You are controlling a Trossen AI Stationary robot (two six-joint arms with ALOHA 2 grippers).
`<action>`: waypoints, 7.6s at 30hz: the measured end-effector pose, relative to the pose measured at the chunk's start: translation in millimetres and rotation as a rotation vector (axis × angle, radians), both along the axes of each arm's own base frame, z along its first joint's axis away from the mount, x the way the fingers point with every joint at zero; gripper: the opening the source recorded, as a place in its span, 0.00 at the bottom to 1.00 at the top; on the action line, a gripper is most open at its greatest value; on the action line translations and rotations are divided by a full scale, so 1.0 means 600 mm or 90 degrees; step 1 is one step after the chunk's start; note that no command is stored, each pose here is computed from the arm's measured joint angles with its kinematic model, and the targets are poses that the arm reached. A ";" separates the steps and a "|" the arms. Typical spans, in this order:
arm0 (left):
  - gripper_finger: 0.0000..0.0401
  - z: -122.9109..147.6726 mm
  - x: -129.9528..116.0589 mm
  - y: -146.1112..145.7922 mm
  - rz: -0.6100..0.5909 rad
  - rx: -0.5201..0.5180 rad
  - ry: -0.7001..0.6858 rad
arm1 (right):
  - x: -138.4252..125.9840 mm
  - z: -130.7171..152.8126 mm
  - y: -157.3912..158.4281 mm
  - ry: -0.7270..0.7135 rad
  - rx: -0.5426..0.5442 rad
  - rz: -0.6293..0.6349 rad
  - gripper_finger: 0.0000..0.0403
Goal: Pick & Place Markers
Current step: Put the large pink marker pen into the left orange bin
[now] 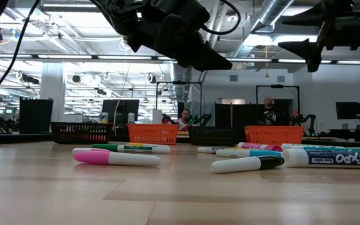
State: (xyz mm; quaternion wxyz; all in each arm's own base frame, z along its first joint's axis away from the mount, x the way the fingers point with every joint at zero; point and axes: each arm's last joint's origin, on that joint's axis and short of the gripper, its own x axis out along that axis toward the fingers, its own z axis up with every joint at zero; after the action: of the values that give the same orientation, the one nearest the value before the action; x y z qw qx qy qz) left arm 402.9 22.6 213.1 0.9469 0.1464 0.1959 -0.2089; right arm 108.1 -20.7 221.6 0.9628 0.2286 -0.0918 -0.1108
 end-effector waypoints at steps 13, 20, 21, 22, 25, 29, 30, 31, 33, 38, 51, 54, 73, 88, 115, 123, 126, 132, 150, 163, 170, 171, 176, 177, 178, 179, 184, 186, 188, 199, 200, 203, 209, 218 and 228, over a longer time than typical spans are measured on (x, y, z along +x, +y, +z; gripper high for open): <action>0.23 -0.025 0.016 -0.001 -0.001 -0.005 0.023 | -0.001 0.007 -0.001 -0.027 -0.008 -0.013 0.63; 0.23 -0.055 0.058 -0.020 -0.035 -0.014 0.080 | 0.000 0.007 -0.002 -0.029 -0.006 -0.024 0.63; 0.23 -0.056 0.060 -0.022 -0.038 -0.012 0.097 | 0.000 0.007 -0.002 -0.029 -0.006 -0.024 0.63; 0.23 -0.058 0.061 -0.026 -0.049 -0.005 0.112 | 0.000 0.008 -0.002 -0.030 -0.006 -0.025 0.63; 0.23 -0.061 0.061 -0.038 -0.085 0.035 0.122 | -0.001 0.009 -0.001 -0.034 -0.007 -0.023 0.63; 0.24 -0.056 0.063 -0.051 -0.111 0.056 0.111 | 0.000 0.009 0.000 -0.034 -0.006 -0.020 0.63; 0.25 -0.056 0.062 -0.052 -0.116 0.061 0.109 | 0.000 0.009 0.000 -0.034 -0.007 -0.019 0.63; 0.26 -0.056 0.062 -0.054 -0.118 0.064 0.109 | 0.000 0.009 0.000 -0.034 -0.007 -0.020 0.63; 0.31 -0.056 0.062 -0.053 -0.115 0.069 0.108 | 0.000 0.009 0.000 -0.036 -0.007 -0.020 0.63; 0.45 -0.055 0.065 -0.049 -0.120 0.136 0.078 | 0.000 0.010 -0.001 -0.038 -0.007 -0.021 0.63; 0.46 -0.060 0.069 -0.046 -0.142 0.180 0.051 | -0.003 0.020 0.000 -0.073 -0.040 -0.026 0.63; 0.46 -0.064 0.081 -0.046 -0.140 0.181 0.042 | -0.003 0.020 0.000 -0.072 -0.043 -0.029 0.63; 0.46 -0.094 0.112 -0.029 -0.127 0.178 0.110 | -0.010 0.036 -0.002 -0.131 -0.057 -0.079 0.63; 0.46 -0.040 0.094 -0.023 -0.036 0.097 0.153 | -0.009 0.033 -0.002 -0.114 -0.068 -0.076 0.63; 0.46 0.113 -0.156 0.080 0.214 -0.117 0.017 | -0.011 0.040 -0.002 -0.159 -0.017 -0.055 0.63; 0.46 0.117 -0.240 0.065 0.256 -0.244 -0.108 | 0.001 0.070 0.001 -0.173 -0.046 0.008 0.63; 0.46 0.118 -0.262 0.059 0.266 -0.256 -0.128 | 0.010 0.081 -0.001 -0.193 -0.056 0.005 0.63; 0.46 0.121 -0.292 0.053 0.280 -0.251 -0.156 | 0.024 0.084 -0.001 -0.212 -0.058 0.013 0.63; 0.46 0.160 -0.329 0.042 0.263 -0.248 -0.233 | 0.108 0.115 -0.012 0.081 -0.023 0.030 0.63; 0.46 0.160 -0.329 0.042 0.263 -0.248 -0.232 | 0.175 0.118 -0.018 0.375 0.045 0.049 0.63; 0.46 0.159 -0.329 0.042 0.263 -0.247 -0.232 | 0.212 0.097 -0.006 0.437 0.063 0.107 0.63; 0.46 0.159 -0.329 0.042 0.263 -0.246 -0.232 | 0.216 0.094 -0.004 0.453 0.064 0.111 0.63; 0.46 0.158 -0.329 0.042 0.254 -0.217 -0.232 | 0.231 0.072 0.001 0.585 0.058 0.129 0.63; 0.46 0.158 -0.329 0.041 0.242 -0.215 -0.230 | 0.235 0.068 0.002 0.604 0.052 0.134 0.63; 0.46 0.158 -0.329 0.040 0.225 -0.216 -0.228 | 0.239 0.066 0.002 0.619 0.046 0.137 0.63; 0.46 0.158 -0.329 0.039 0.206 -0.215 -0.226 | 0.243 0.064 0.003 0.632 0.037 0.143 0.63; 0.46 0.157 -0.330 0.033 0.136 -0.224 -0.212 | 0.263 0.057 0.010 0.681 -0.055 0.198 0.63; 0.46 0.156 -0.330 0.032 0.123 -0.229 -0.204 | 0.269 0.060 0.012 0.702 -0.103 0.224 0.63; 0.46 0.154 -0.331 0.031 0.114 -0.235 -0.192 | 0.272 0.060 0.012 0.738 -0.141 0.249 0.63; 0.46 0.153 -0.339 0.028 0.079 -0.258 -0.164 | 0.279 0.074 0.015 0.821 -0.271 0.338 0.63; 0.46 0.156 -0.343 0.028 0.069 -0.259 -0.166 | 0.280 0.074 0.017 0.822 -0.295 0.350 0.63; 0.46 0.171 -0.361 0.023 0.056 -0.262 -0.193 | 0.279 0.074 0.020 0.826 -0.371 0.381 0.63; 0.46 0.197 -0.397 0.011 0.038 -0.255 -0.247 | 0.279 0.074 0.021 0.815 -0.523 0.460 0.63; 0.46 0.199 -0.400 0.009 0.037 -0.254 -0.251 | 0.284 0.076 0.021 0.779 -0.689 0.521 0.63; 0.46 0.198 -0.398 0.010 0.037 -0.255 -0.248 | 0.284 0.076 0.015 0.760 -0.790 0.567 0.63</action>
State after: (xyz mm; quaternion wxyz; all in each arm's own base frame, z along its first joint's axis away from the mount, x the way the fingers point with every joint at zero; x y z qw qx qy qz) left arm 164.1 28.5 331.7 0.9824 -0.0119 -0.0310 -0.1838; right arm 278.6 -11.6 266.9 0.7542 -0.4001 0.4648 0.2345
